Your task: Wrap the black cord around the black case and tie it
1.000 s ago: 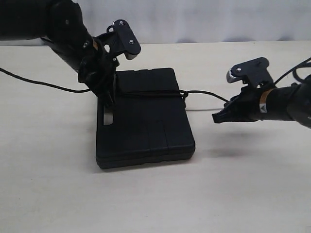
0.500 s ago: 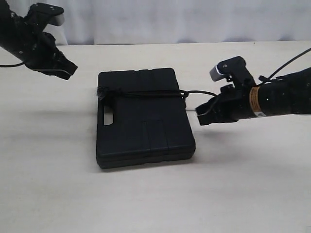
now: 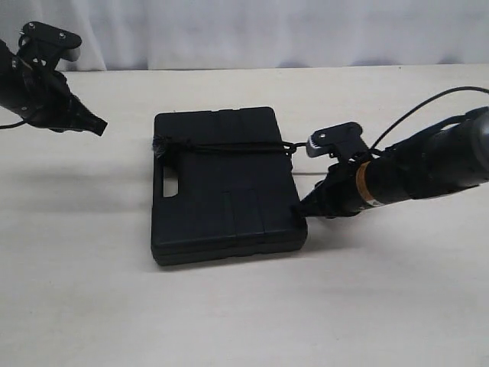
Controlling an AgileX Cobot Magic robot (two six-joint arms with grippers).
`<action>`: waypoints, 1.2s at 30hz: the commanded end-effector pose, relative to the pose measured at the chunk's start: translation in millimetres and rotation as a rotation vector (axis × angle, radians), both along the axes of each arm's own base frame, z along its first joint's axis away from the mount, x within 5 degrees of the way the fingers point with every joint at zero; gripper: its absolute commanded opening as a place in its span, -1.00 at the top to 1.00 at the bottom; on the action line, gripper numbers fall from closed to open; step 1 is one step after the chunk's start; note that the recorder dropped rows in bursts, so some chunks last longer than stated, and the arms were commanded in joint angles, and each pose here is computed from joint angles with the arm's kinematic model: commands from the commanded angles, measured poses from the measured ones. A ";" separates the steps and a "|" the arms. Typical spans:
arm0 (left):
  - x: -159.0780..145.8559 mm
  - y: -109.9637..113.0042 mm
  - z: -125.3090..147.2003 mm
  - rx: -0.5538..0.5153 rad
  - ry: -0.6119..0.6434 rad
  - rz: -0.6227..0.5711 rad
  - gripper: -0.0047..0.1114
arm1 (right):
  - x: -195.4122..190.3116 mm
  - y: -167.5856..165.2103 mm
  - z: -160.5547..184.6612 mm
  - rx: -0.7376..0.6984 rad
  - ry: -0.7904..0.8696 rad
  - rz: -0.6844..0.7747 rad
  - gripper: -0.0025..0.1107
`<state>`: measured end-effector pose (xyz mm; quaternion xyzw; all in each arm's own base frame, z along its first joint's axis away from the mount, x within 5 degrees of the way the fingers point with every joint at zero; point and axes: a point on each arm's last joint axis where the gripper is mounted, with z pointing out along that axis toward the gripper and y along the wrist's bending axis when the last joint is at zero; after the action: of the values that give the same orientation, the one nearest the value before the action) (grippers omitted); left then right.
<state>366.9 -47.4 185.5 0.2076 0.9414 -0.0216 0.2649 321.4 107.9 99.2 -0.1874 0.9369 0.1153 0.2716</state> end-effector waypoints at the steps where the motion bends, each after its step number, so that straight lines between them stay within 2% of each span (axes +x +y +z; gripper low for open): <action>1: -0.1 2.1 1.4 -0.006 -0.011 0.023 0.92 | 3.3 26.1 -6.4 -0.019 -0.006 0.034 0.89; 14: -0.1 1.2 1.5 -0.026 -0.008 0.037 0.92 | 0.9 73.4 -1.8 -0.002 -0.048 0.162 0.89; 17: -0.6 1.1 1.2 -0.025 -0.002 0.035 0.92 | 2.0 74.1 -2.2 -0.055 -0.071 0.144 0.89; 23: -1.2 1.2 5.6 -0.026 -0.016 0.034 0.92 | 0.5 72.7 12.6 -0.052 -0.108 0.134 0.89; 30: -13.5 2.3 52.8 -0.064 -0.171 0.056 0.92 | -22.4 49.3 51.8 -0.097 -0.198 0.057 0.89; 36: -52.0 10.1 92.9 -0.117 -0.429 0.134 0.92 | -55.0 33.0 93.3 -0.038 -0.288 0.039 0.89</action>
<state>333.0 -42.7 261.3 0.1602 0.8956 -0.0170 0.4148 280.5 148.7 173.3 -0.2341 0.8952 0.0696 0.3727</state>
